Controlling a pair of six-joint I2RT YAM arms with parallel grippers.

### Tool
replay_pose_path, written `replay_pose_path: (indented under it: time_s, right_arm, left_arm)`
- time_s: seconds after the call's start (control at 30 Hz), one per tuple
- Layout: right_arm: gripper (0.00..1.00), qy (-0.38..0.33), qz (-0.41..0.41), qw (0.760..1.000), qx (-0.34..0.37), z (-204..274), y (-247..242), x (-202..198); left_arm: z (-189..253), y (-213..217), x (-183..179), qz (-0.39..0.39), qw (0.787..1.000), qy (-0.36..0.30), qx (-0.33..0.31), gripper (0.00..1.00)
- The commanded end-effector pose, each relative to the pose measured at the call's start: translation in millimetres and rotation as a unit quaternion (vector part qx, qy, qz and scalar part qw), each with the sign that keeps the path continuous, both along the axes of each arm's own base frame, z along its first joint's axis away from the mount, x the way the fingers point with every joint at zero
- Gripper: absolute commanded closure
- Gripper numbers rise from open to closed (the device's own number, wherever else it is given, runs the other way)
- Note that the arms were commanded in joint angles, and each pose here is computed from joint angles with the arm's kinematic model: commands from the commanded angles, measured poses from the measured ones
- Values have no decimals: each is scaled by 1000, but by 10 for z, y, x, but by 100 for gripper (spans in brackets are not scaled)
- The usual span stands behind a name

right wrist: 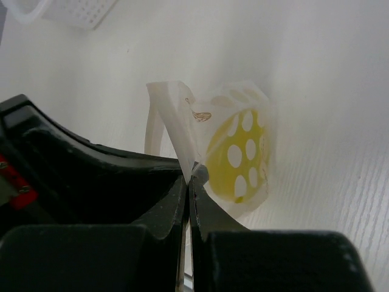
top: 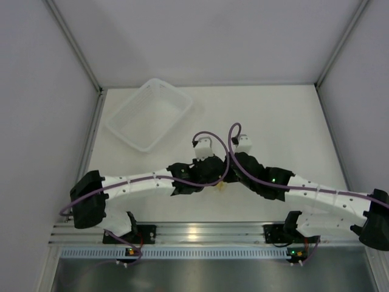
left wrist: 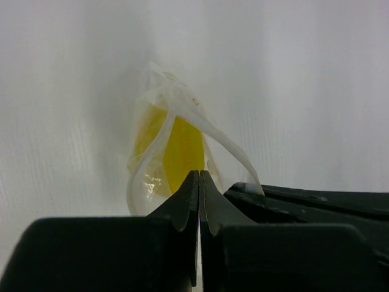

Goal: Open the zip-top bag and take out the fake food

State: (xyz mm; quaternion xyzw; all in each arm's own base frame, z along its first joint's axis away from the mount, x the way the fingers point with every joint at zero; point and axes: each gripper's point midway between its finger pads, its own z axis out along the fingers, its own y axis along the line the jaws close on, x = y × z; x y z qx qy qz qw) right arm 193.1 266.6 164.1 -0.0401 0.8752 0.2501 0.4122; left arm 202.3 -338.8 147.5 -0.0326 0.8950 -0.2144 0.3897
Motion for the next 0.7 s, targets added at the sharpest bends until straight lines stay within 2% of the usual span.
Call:
replay_pose_path:
  time_s: [0.0, 0.33, 0.5, 0.6, 0.67]
  right_arm:
    - [100, -27, -8, 999, 42, 170, 146, 73]
    - [100, -28, -30, 999, 4, -55, -74, 93]
    - [100, -17, -36, 999, 2, -225, -221, 85]
    - [100, -17, -40, 999, 2, -278, -283, 76]
    - [100, -17, -42, 999, 1, -284, -302, 78]
  left_arm:
    - [-83, -99, 97, 18, 999, 19, -28, 100]
    - [-301, -305, 248, 21, 998, 46, -43, 98]
    - [-496, -342, 277, 19, 998, 58, -20, 90]
    - [-584, -370, 290, 15, 998, 60, -8, 79]
    - [-609, -387, 307, 8, 998, 57, 4, 77]
